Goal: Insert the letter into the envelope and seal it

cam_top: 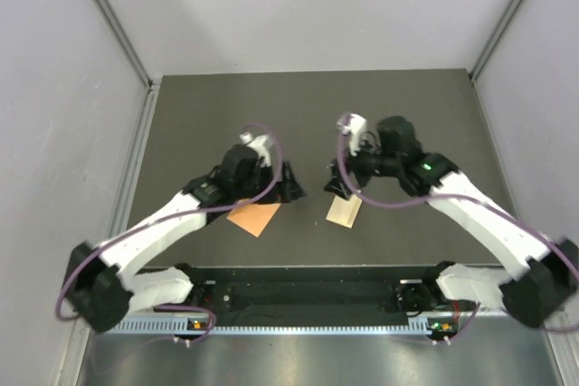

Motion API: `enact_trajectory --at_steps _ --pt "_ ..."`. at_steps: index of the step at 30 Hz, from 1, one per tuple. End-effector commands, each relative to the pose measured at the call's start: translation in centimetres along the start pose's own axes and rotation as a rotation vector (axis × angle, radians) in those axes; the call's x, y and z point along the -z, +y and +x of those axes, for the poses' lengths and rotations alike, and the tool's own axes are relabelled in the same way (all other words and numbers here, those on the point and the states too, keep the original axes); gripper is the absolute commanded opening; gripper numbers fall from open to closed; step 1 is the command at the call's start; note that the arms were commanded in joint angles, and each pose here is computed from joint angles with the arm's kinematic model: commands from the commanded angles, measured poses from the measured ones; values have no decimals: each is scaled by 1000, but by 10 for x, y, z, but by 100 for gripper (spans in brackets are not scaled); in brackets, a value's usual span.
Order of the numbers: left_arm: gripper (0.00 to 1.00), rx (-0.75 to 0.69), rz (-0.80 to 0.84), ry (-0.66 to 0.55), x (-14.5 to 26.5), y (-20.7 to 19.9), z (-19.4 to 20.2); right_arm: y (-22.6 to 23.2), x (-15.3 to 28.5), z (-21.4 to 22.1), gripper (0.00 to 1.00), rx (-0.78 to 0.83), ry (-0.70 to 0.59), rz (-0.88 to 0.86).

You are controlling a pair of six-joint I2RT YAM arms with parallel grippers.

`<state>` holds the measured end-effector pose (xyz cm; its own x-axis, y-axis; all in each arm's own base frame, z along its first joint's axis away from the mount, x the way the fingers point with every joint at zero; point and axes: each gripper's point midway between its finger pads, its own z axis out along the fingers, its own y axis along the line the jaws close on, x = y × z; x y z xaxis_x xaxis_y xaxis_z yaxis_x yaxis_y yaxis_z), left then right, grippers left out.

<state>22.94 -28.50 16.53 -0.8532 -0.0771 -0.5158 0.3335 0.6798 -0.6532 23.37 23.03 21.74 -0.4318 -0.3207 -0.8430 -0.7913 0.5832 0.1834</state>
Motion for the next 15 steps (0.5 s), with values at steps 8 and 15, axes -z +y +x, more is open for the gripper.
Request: enact_trajectory --at_steps 8,15 --pt "99 359 -944 -682 225 138 -14 51 -174 -43 99 689 30 -347" --pt "99 132 -776 -508 162 124 -24 29 -207 -43 99 472 41 -230"
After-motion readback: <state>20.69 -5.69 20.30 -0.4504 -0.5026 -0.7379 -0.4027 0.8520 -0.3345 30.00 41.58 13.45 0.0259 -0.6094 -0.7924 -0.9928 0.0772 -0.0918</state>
